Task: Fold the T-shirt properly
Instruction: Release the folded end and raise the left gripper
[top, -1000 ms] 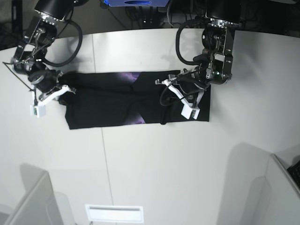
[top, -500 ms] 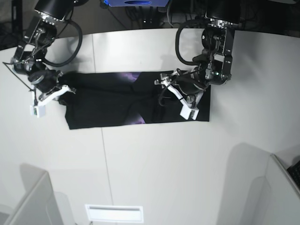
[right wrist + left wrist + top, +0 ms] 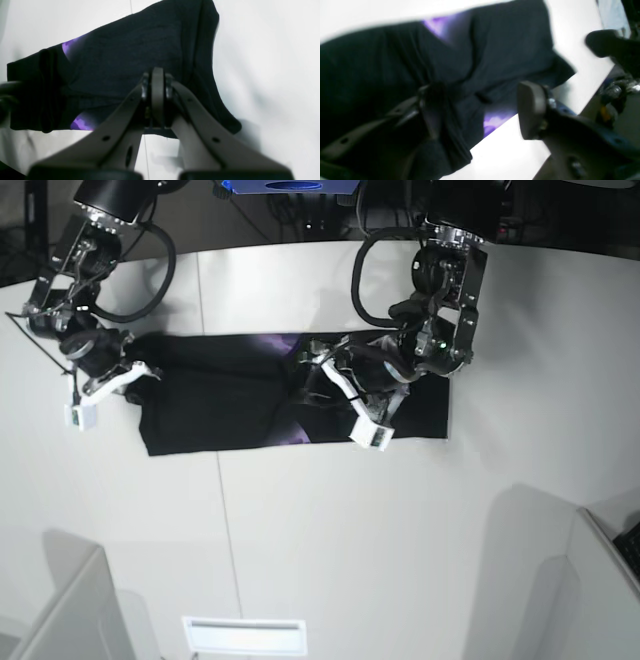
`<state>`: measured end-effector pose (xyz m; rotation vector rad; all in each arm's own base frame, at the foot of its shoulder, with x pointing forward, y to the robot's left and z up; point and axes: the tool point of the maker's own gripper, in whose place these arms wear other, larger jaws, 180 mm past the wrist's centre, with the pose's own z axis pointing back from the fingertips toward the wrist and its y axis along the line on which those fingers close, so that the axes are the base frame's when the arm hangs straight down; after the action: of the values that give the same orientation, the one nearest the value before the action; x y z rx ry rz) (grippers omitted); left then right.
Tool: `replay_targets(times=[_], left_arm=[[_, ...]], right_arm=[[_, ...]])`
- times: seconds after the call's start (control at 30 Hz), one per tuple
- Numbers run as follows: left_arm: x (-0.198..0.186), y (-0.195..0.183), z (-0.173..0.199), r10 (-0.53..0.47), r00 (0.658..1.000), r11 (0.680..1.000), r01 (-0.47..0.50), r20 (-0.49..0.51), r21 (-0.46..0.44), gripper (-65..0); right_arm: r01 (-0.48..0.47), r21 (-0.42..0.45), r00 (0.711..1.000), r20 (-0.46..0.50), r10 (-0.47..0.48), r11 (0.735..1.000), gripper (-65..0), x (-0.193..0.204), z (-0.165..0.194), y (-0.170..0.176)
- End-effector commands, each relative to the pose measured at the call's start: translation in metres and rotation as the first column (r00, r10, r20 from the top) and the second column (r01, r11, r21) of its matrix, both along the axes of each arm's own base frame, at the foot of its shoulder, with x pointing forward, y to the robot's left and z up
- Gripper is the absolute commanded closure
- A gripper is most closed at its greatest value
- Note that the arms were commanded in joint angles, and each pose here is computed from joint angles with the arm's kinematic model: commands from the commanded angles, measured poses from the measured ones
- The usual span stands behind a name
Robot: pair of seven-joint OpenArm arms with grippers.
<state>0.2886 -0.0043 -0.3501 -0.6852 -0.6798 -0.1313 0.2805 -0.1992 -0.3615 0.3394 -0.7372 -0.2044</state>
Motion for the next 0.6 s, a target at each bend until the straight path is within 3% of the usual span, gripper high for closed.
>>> replay_targets(times=[0.0,0.1,0.23,0.27,0.3,0.47,0.57], left_arm=[[0.008,0.022,0.011,0.053,0.997,0.998,-0.054,0.05,0.011,-27.8],[0.008,0.088,0.012,0.192,0.979,0.977,-0.197,0.07,0.075,0.0],[-0.002,0.155,0.003,0.302,0.951,0.936,-0.309,0.066,0.169,0.0],[-0.007,0.174,0.0,0.328,0.943,0.921,-0.333,0.061,0.202,0.0],[-0.013,0.19,-0.002,0.348,0.935,0.907,-0.353,0.062,0.231,0.0],[-0.036,0.253,-0.003,0.441,0.895,0.837,-0.438,0.07,0.329,0.0],[-0.049,0.275,-0.002,0.429,0.899,0.825,-0.429,0.087,0.368,0.0]], right_arm=[[-0.002,-0.007,0.999,0.046,0.003,1.0,0.0,0.009,0.013,-0.002],[-0.046,0.002,0.999,-0.02,0.046,0.999,0.0,0.01,0.013,0.004],[-0.064,0.021,0.997,-0.051,0.065,0.998,-39.3,0.017,0.012,0.006],[-0.062,0.025,0.997,-0.048,0.063,0.998,-46.4,0.019,0.012,0.006],[-0.056,0.029,0.998,-0.038,0.057,0.998,-49.5,0.022,0.013,0.006],[-0.025,0.066,0.999,-0.025,0.027,0.997,-50.0,0.037,0.003,0.002],[-0.013,0.084,0.999,-0.049,0.018,0.996,-50.0,0.044,-0.005,-0.003]])
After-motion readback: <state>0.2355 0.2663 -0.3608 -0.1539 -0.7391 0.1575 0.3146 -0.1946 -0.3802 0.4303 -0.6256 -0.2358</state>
